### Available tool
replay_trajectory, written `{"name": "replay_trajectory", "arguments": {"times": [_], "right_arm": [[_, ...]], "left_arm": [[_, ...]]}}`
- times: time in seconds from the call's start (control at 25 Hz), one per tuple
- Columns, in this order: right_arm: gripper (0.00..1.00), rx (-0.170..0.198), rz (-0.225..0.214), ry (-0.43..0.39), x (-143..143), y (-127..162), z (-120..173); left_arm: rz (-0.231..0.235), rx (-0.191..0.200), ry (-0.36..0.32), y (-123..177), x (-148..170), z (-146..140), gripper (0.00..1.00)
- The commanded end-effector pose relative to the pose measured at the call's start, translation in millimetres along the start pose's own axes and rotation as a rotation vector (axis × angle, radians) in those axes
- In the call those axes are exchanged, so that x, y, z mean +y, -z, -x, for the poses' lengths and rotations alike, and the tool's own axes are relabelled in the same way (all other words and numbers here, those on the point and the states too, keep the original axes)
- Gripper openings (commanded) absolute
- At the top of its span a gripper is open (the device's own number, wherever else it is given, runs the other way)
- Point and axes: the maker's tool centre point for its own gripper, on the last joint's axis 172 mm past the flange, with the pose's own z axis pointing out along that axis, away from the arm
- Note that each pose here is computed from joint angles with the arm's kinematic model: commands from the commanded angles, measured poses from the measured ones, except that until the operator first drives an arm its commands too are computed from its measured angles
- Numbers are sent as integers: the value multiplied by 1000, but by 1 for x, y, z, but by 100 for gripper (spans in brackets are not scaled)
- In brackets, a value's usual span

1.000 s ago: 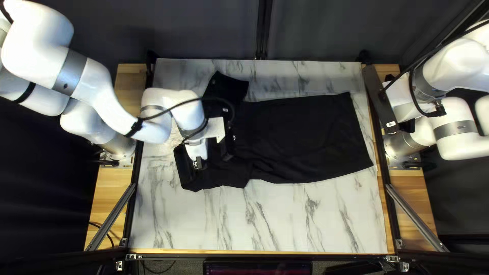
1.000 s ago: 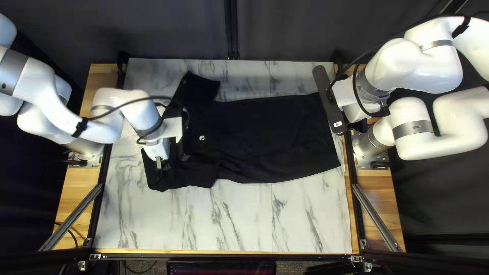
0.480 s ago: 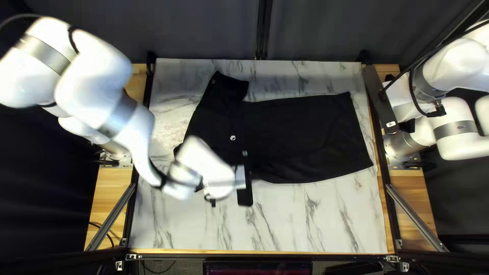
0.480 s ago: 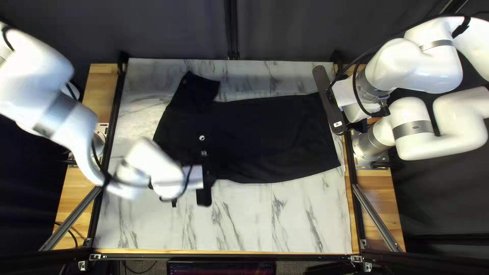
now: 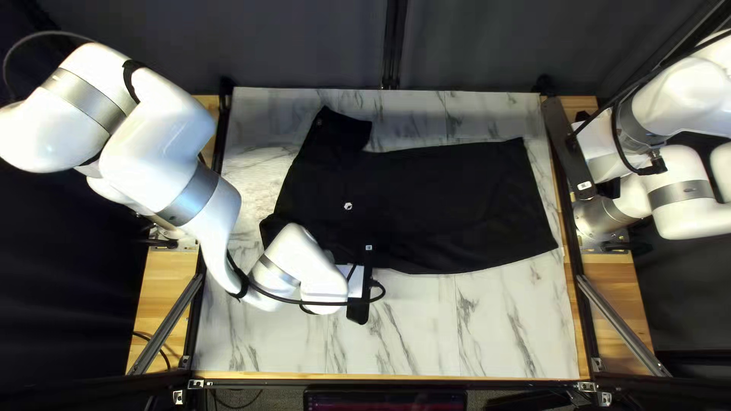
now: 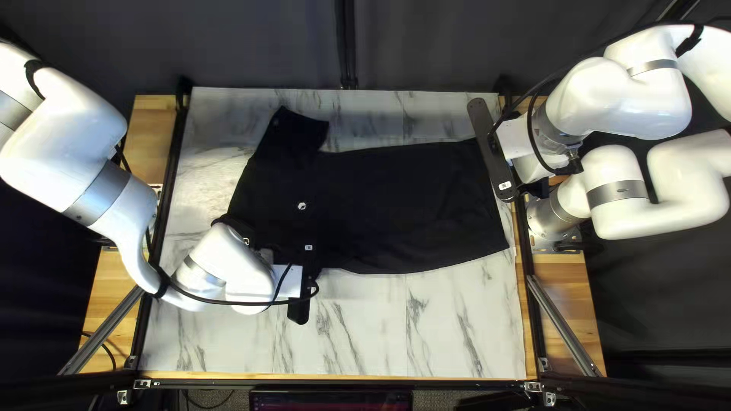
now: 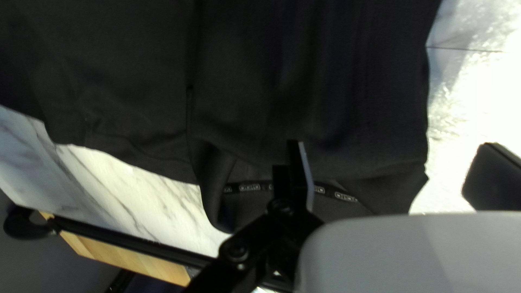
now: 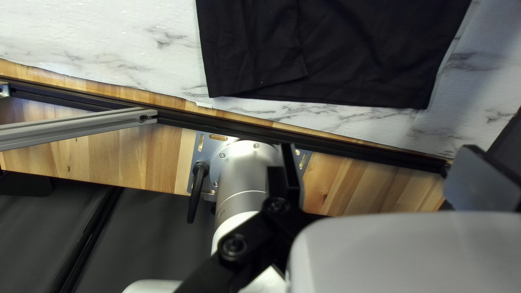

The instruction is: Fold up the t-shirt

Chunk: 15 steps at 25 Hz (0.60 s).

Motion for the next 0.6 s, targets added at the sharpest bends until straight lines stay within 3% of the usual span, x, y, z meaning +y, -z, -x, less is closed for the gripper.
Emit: {"name": "replay_trajectory", "arguments": {"times": [0.04, 0.2, 0.4, 0.6], "right_arm": [[100, 0, 0, 0, 0, 0, 0], [100, 0, 0, 0, 0, 0, 0], [100, 0, 0, 0, 0, 0, 0], [100, 0, 0, 0, 0, 0, 0]], "left_arm": [[10, 0, -13, 0, 1, -2, 0], [11, 6, -16, 7, -2, -3, 0], [16, 48, -22, 32, -16, -1, 0], [27, 96, -12, 48, -61, -3, 0]]}}
